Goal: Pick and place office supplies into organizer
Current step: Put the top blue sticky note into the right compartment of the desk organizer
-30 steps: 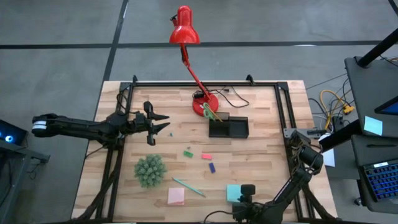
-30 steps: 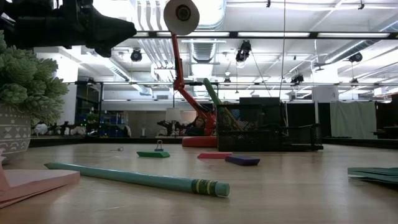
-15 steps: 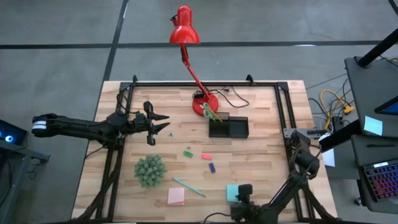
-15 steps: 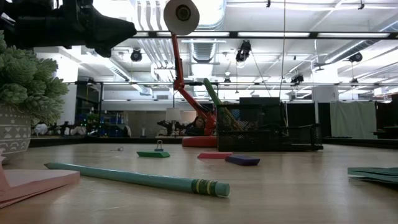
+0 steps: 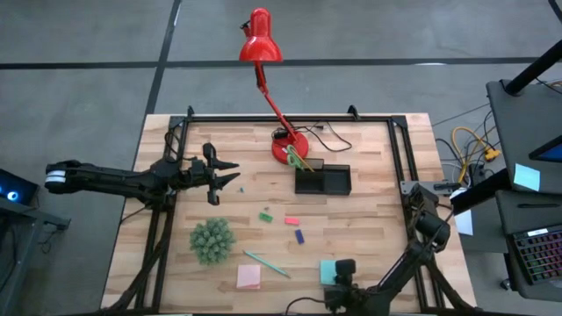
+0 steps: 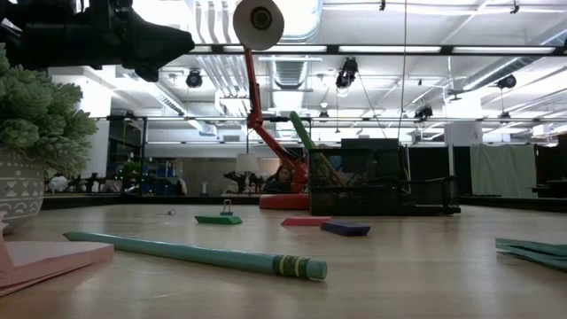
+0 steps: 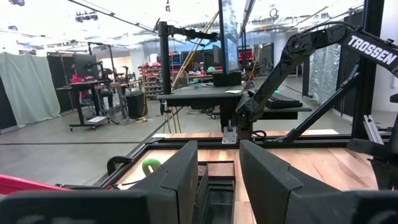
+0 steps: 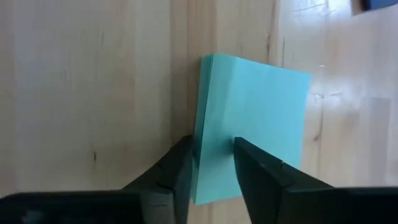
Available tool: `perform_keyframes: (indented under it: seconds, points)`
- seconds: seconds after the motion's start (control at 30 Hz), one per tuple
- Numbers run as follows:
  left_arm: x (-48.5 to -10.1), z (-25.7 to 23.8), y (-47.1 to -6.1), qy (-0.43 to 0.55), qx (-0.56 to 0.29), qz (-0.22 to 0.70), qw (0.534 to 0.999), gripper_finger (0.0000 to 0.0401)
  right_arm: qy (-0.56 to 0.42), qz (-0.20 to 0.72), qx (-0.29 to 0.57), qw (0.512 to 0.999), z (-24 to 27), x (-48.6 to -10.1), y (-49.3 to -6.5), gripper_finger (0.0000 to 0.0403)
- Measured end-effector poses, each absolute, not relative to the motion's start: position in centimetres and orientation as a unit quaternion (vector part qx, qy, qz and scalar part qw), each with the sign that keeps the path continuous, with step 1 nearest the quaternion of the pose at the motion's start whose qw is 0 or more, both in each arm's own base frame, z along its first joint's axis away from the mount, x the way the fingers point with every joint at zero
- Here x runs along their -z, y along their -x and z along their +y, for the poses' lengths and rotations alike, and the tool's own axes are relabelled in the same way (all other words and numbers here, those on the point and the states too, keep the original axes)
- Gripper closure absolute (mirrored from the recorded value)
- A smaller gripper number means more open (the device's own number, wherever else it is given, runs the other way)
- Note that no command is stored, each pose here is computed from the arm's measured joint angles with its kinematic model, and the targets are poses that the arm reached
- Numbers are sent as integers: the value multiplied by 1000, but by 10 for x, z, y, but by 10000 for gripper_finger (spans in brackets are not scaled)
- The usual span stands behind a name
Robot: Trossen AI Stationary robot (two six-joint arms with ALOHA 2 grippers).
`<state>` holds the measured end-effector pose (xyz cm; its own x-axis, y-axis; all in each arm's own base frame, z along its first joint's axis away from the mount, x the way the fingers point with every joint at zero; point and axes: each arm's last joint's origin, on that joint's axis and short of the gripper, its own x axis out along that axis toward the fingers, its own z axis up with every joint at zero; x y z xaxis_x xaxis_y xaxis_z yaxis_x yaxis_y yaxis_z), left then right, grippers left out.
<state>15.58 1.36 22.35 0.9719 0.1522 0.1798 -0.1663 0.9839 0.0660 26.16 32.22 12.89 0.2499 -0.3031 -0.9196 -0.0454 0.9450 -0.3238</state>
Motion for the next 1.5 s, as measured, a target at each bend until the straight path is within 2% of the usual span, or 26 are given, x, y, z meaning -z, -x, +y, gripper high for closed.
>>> perform_keyframes:
  seconds: [0.2,0.27,0.6,0.87,1.5]
  points:
    - [-223,14,-156,-40,-80,-87,992,294,135,625,74,766,319,-128,-265,381]
    - [-223,14,-156,-40,-80,-87,992,294,134,629,74,762,318,-128,-265,390]
    - [-223,14,-156,-40,-80,-88,992,294,144,626,73,763,315,-133,-264,395]
    - [-223,14,-156,-40,-80,-87,992,294,134,595,79,788,314,-153,-263,395]
    - [-223,14,-156,-40,-80,-87,992,294,145,535,104,826,311,-174,-263,395]
